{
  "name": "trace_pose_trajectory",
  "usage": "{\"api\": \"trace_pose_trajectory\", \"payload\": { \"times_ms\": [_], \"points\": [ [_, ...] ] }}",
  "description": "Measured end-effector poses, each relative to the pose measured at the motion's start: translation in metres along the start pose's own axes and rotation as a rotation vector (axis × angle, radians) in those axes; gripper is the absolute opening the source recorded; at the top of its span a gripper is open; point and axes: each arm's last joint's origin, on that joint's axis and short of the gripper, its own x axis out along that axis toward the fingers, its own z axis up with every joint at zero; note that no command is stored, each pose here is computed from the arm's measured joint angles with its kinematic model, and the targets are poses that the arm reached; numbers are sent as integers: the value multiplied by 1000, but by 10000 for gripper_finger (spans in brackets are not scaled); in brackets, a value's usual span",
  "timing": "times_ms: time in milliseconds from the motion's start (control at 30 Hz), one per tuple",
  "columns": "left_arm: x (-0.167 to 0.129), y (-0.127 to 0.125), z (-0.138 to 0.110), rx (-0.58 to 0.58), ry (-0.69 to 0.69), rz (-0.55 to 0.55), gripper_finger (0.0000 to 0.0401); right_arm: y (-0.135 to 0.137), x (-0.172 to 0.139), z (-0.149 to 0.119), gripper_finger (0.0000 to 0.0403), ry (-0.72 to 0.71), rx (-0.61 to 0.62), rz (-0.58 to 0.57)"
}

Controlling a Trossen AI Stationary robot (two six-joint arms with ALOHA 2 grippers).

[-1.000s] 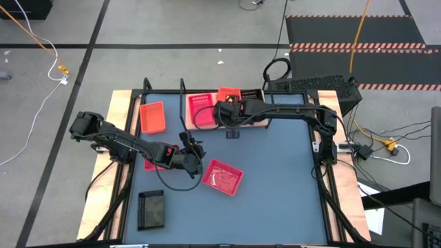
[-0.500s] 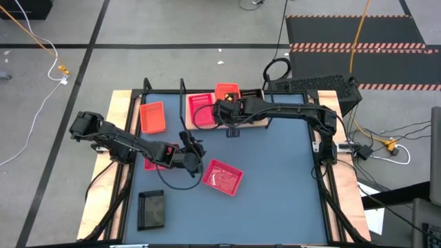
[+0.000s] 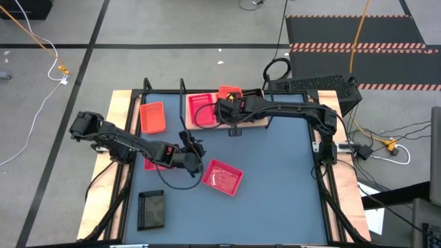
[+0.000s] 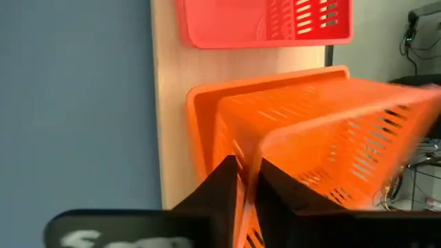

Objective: Stack baskets on shelf by color
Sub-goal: Stack the right orange basket on top of the orange basket on the shelf, then stack the right red basket on top of the red basket on the shelf

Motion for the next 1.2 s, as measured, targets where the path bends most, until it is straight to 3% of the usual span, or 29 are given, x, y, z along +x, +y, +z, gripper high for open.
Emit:
{"api": "trace_pose_trajectory", "payload": {
  "times_ms": [267,400,667,800,1033,1200],
  "points": [
    [0,0,-1,-4,6,1,232,-1,0,3,125,-27,16,-13],
    [0,0,-3,-15,29,3,232,-1,-1,8,144,-72,26,-28],
    [0,1,-7,-44,64,10,232,10,-6,19,109,-160,-25,-19],
    [-2,-1,-8,-48,62,7,232,17,6,20,86,-184,-20,8],
    [-3,-2,-8,-39,63,1,232,20,17,17,64,-184,-42,-51],
    [-3,-2,-11,-28,88,7,232,16,-9,12,59,-180,-50,-109]
  ]
}}
